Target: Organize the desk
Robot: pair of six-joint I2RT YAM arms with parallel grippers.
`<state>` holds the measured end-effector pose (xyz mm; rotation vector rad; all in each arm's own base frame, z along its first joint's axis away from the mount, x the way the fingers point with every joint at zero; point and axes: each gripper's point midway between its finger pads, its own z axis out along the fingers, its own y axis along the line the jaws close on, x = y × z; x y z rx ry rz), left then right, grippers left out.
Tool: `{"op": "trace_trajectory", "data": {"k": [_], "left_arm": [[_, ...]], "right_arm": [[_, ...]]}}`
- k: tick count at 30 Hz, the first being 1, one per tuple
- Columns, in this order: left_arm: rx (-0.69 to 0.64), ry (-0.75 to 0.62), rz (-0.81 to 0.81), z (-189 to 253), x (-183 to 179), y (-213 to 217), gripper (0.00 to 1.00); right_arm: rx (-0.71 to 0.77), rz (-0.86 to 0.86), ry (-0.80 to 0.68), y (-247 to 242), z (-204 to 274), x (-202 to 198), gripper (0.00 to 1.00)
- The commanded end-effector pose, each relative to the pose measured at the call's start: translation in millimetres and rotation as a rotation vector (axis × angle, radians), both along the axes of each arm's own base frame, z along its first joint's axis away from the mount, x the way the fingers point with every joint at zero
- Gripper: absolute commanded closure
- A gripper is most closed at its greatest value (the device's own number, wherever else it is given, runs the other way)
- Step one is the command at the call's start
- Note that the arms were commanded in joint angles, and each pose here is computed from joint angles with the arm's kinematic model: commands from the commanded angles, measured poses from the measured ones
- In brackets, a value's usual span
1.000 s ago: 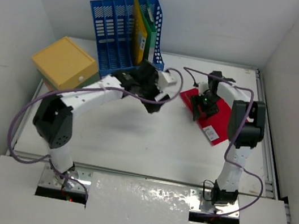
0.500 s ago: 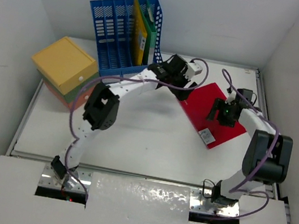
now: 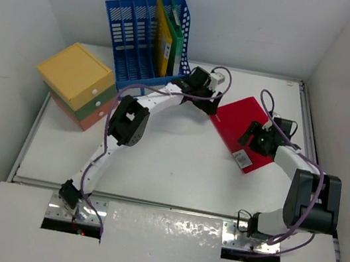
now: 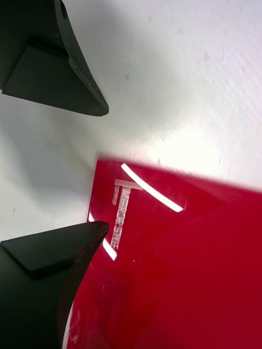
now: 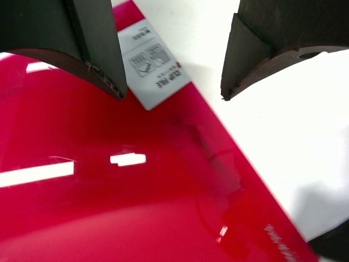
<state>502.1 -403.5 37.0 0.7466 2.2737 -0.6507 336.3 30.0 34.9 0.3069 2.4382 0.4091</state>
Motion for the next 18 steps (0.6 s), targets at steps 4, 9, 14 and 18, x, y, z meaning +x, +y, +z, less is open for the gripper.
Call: {"op": "trace_trajectory", "data": {"k": [4,9,14,18], "left_arm": [[-0.201,0.252,-0.159,-26,-54,-38,0.25],[-0.290,0.359,-0.011,-39,-36,-37,0.32],[-0.256,0.426,0.007,-55,-51,-36,0.45],[-0.241,0.410,0.012,-49,-56,-37,0.51]], "right_arm": [[0.057,-0.042,-0.141,9,16,25,0.31],[0.139,-0.068,-0.136,17,4,36,0.32],[0.150,-0.095,-0.143,17,-7,35,0.33],[0.135,-0.084,-0.134,16,-8,38,0.33]]}}
